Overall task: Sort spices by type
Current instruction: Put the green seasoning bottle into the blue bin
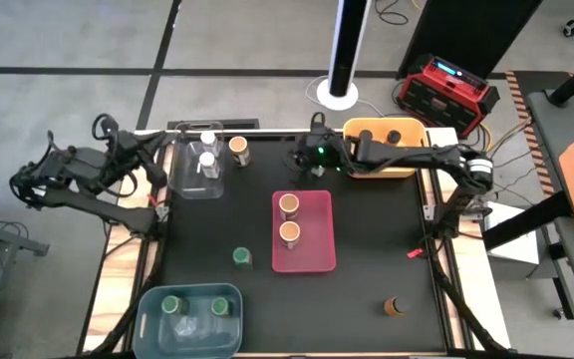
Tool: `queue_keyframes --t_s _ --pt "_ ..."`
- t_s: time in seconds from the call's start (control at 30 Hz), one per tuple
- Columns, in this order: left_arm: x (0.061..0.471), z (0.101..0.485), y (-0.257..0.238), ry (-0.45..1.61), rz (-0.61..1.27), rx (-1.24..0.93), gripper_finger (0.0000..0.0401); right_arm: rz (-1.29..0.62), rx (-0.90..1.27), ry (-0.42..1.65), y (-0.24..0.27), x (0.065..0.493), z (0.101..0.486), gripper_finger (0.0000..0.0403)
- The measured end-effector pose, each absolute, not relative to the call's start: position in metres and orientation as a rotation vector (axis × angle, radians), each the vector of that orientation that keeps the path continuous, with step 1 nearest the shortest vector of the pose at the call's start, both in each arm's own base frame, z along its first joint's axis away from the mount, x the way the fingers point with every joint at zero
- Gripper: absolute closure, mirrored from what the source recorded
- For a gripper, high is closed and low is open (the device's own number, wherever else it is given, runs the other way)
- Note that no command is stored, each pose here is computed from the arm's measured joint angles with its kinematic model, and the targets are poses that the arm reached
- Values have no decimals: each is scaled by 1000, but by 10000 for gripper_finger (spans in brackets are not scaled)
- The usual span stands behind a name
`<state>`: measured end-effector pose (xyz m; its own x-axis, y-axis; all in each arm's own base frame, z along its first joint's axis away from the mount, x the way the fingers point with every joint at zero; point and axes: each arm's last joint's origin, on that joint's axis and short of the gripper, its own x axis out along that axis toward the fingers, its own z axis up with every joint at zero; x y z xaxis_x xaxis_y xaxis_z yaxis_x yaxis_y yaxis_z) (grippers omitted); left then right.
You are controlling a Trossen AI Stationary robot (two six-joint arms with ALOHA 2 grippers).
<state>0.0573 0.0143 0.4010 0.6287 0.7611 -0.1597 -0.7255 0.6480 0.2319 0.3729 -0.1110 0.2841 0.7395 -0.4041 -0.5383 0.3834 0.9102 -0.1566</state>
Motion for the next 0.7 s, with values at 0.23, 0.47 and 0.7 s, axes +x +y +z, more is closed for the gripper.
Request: queue_keyframes --t_s 0.23,0.47,0.7 --pt "54 389 15 288 892 132 401 -381 -12 591 -116 392 285 385" --pt "61 355 13 415 845 41 401 -318 -37 625 -78 393 290 385" --pt "75 323 9 487 813 22 401 -322 -64 649 -73 391 289 385"
